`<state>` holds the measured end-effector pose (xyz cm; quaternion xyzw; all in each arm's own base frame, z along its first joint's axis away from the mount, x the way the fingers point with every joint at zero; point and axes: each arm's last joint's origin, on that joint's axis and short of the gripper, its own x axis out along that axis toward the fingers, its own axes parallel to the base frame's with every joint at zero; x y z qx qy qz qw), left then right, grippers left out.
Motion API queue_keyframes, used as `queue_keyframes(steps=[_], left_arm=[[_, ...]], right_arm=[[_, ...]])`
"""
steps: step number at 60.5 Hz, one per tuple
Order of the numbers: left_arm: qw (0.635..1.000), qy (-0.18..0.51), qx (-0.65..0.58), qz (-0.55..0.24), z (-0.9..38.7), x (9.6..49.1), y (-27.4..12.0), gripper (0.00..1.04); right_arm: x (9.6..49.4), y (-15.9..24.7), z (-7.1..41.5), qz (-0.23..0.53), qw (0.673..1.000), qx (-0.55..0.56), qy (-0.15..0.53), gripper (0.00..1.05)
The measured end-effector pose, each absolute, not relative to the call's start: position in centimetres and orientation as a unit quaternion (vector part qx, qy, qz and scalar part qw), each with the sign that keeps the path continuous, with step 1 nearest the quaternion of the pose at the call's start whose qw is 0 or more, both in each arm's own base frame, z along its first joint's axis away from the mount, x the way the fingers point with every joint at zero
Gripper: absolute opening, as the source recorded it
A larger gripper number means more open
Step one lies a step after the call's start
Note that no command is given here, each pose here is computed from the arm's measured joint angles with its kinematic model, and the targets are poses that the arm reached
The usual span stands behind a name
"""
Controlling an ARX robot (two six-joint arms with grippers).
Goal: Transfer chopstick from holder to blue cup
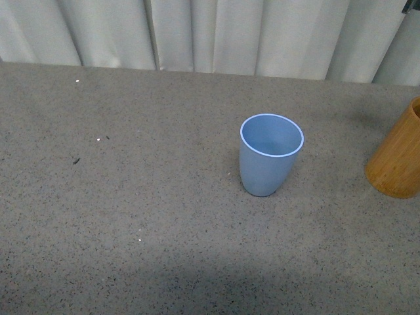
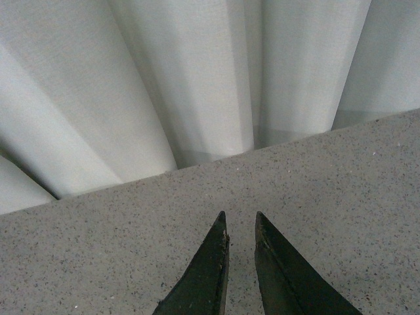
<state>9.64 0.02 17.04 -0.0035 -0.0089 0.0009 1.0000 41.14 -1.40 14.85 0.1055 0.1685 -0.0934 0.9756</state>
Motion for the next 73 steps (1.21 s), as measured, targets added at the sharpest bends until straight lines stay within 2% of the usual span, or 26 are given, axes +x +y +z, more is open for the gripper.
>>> queue_keyframes(steps=[12, 30, 45, 57, 73], left_arm=[[1.000, -0.009, -0.003, 0.001, 17.0, 9.6, 0.0, 0.98], [1.000, -0.009, -0.004, 0.001, 17.0, 9.6, 0.0, 0.98], [1.000, -0.009, -0.003, 0.001, 17.0, 9.6, 0.0, 0.98], [1.000, -0.009, -0.003, 0.001, 17.0, 9.6, 0.0, 0.98], [1.000, -0.009, -0.004, 0.001, 17.0, 9.6, 0.0, 0.98]], right_arm=[[40.0, -2.3, 18.6, -0.099, 0.982, 0.096, 0.130, 0.13], [37.6, -3.1, 26.1, -0.111, 0.992, 0.056, 0.031, 0.13], [35.3, 0.1, 30.8, -0.056, 0.994, 0.086, -0.036, 0.13], [34.9, 5.9, 28.8, 0.021, 0.992, 0.120, -0.019, 0.13], [35.9, 11.6, 23.6, 0.071, 0.988, 0.127, 0.042, 0.13]])
